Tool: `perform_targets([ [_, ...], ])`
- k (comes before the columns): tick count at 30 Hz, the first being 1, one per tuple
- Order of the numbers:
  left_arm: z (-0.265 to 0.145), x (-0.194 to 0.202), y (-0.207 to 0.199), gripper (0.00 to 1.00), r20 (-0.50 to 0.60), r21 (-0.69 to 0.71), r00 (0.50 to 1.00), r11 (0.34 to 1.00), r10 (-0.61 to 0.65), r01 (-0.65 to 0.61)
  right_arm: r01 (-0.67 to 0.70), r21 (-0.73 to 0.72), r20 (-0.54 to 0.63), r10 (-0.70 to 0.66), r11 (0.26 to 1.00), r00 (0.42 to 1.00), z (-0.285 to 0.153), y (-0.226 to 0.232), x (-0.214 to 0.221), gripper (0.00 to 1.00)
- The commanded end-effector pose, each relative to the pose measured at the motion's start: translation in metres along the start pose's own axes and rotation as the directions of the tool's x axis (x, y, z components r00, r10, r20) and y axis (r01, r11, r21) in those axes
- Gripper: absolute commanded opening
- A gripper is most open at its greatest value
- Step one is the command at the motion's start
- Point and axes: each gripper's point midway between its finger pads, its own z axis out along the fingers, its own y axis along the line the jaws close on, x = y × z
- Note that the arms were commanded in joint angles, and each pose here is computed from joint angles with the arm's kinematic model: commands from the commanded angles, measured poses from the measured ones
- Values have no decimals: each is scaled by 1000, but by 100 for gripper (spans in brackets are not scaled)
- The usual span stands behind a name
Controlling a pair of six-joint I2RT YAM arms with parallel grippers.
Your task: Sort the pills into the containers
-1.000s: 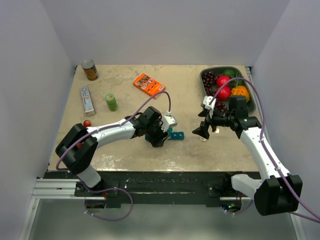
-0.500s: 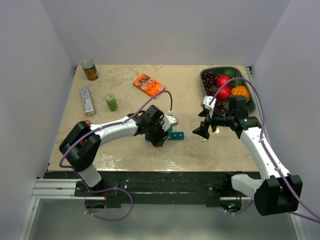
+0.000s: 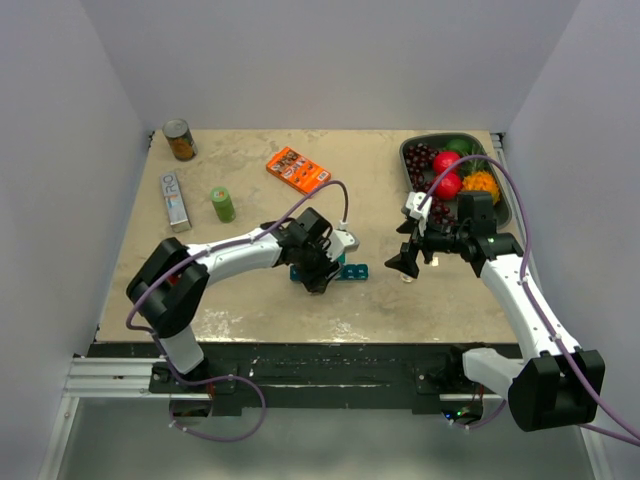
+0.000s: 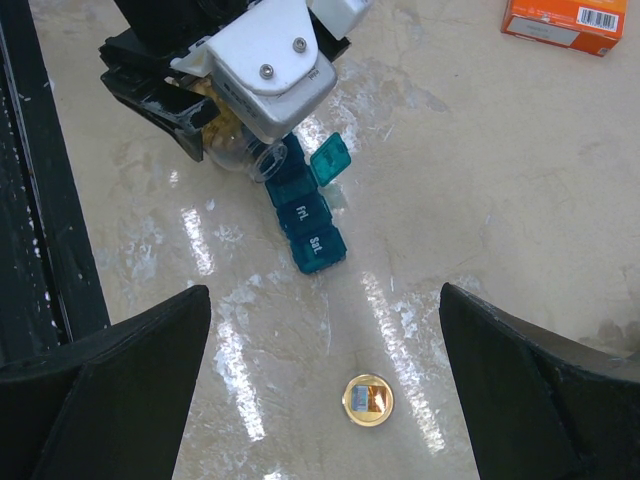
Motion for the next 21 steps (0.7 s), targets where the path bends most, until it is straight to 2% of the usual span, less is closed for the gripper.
perform_targets([
  [1,-5,-14,1,0,10,-7,1000,1000,-2,2,16,25,14,-17,1000,1000,-5,-6,-10,99],
  [21,-9,-17,3,0,-55,-46,999,999,0,-3,16,26,13,-17,1000,1000,-5,-6,-10,99],
])
